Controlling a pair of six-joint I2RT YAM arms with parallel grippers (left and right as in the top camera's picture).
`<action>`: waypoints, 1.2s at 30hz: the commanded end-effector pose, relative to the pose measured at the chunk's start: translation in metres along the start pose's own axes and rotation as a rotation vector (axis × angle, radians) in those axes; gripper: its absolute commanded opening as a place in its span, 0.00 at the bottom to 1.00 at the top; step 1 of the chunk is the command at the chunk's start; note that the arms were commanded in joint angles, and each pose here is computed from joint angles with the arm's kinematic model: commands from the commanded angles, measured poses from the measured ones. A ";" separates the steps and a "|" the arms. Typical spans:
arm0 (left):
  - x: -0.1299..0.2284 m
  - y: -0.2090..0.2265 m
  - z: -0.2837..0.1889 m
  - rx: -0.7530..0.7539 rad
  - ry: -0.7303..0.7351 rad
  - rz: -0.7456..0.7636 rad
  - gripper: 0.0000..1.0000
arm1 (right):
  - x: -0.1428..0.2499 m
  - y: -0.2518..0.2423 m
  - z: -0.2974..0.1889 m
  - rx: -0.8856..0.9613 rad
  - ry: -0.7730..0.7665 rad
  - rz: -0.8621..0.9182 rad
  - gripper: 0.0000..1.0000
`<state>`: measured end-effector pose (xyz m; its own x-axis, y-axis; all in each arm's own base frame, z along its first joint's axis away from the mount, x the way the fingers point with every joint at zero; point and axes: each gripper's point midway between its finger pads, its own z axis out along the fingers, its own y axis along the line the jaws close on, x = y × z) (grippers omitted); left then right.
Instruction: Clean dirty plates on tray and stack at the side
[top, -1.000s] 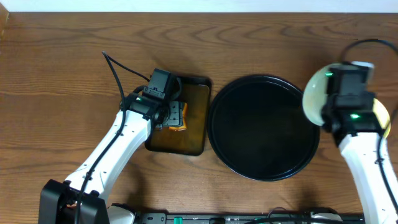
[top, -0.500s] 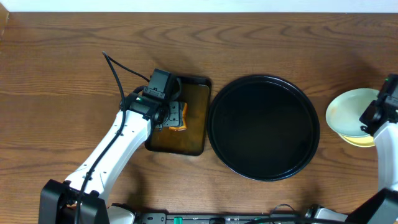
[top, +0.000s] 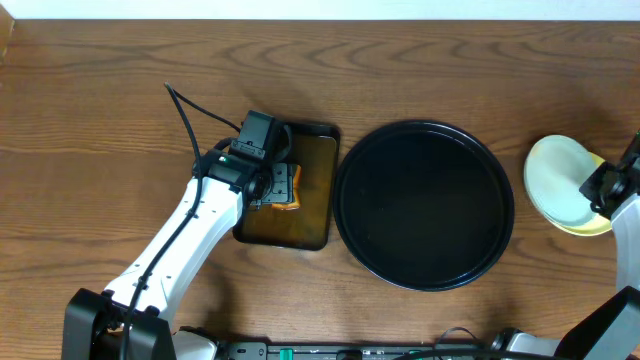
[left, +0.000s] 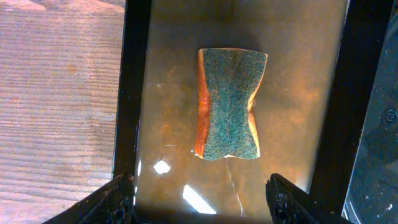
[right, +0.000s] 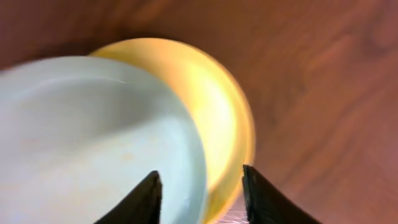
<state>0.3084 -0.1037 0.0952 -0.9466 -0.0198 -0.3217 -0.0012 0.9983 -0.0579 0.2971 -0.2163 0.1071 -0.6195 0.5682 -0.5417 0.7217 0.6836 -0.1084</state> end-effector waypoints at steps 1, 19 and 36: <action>0.001 0.002 -0.001 -0.005 -0.003 0.000 0.69 | 0.006 0.042 -0.004 -0.241 0.032 -0.047 0.44; -0.007 -0.001 -0.001 0.005 -0.032 -0.002 0.69 | 0.100 0.196 -0.083 -0.757 0.150 -0.586 0.45; 0.066 0.015 -0.019 -0.031 0.245 -0.037 0.81 | 0.177 0.138 -0.106 -0.529 0.461 -0.607 0.99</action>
<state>0.2477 -0.0843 0.0825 -0.9967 -0.0288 -0.0764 -0.0301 0.9994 0.0166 0.2577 0.0294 0.0738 -0.9958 0.0605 -0.0691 0.0450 0.9772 0.2077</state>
